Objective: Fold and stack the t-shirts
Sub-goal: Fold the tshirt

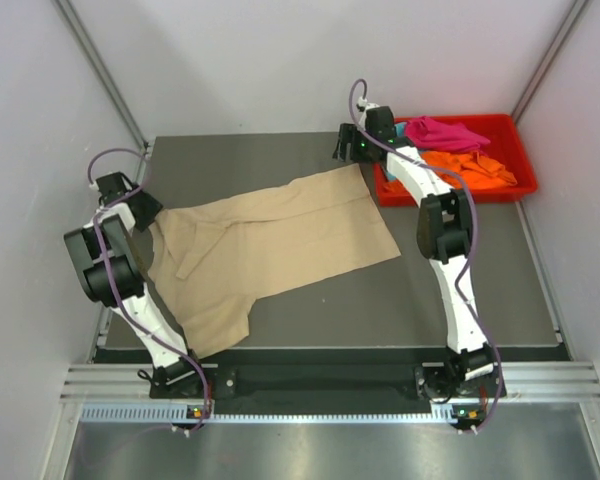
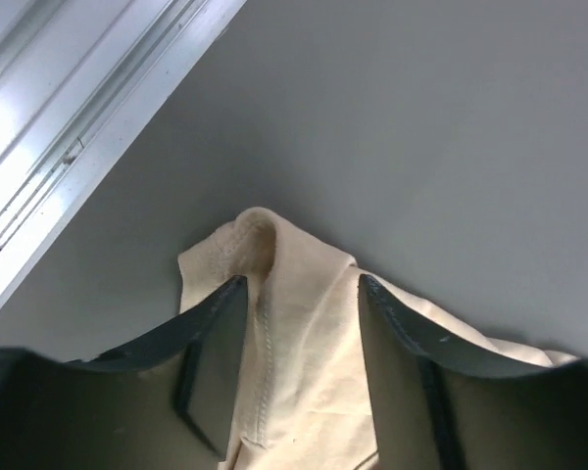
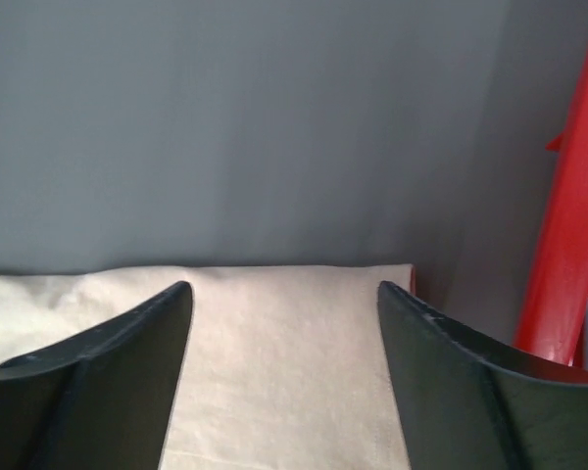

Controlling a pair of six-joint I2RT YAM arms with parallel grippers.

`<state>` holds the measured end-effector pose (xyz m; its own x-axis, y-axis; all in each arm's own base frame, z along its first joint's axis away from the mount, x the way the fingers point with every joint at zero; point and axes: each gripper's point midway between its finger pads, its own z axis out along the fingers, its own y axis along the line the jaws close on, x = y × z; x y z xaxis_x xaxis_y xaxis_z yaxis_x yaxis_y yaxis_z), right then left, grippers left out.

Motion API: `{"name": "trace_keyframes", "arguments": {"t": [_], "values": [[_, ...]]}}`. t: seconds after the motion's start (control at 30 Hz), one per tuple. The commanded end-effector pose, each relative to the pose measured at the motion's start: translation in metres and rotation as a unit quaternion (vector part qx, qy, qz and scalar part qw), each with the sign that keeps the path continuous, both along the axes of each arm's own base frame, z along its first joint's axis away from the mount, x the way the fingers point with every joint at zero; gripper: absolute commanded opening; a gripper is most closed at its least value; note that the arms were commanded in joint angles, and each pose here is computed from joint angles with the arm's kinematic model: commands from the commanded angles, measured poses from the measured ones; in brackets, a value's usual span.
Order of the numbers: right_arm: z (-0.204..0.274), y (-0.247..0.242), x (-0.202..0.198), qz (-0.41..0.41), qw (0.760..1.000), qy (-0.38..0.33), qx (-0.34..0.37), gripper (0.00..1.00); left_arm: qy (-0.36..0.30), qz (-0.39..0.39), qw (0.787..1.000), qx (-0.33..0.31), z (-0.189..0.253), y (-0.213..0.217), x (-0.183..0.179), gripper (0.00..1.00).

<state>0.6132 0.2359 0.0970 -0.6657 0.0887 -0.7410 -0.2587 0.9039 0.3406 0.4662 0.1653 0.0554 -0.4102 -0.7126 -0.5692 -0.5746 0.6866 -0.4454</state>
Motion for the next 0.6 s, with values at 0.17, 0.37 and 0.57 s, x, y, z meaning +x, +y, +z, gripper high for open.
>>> {"name": "trace_keyframes", "arguments": {"t": [0.17, 0.37, 0.57], "values": [[0.0, 0.015, 0.0, 0.001, 1.0, -0.013, -0.015, 0.72, -0.004, 0.031, 0.999, 0.016, -0.002, 0.027, 0.01, 0.21], [-0.005, 0.034, -0.014, 0.016, 0.999, -0.006, -0.031, 0.72, -0.024, 0.088, 0.993, 0.07, 0.023, 0.081, -0.006, 0.0], [-0.011, 0.025, -0.01, 0.006, 0.999, -0.009, -0.052, 0.76, -0.049, 0.071, 0.995, 0.04, 0.025, 0.084, -0.003, 0.04]]}}
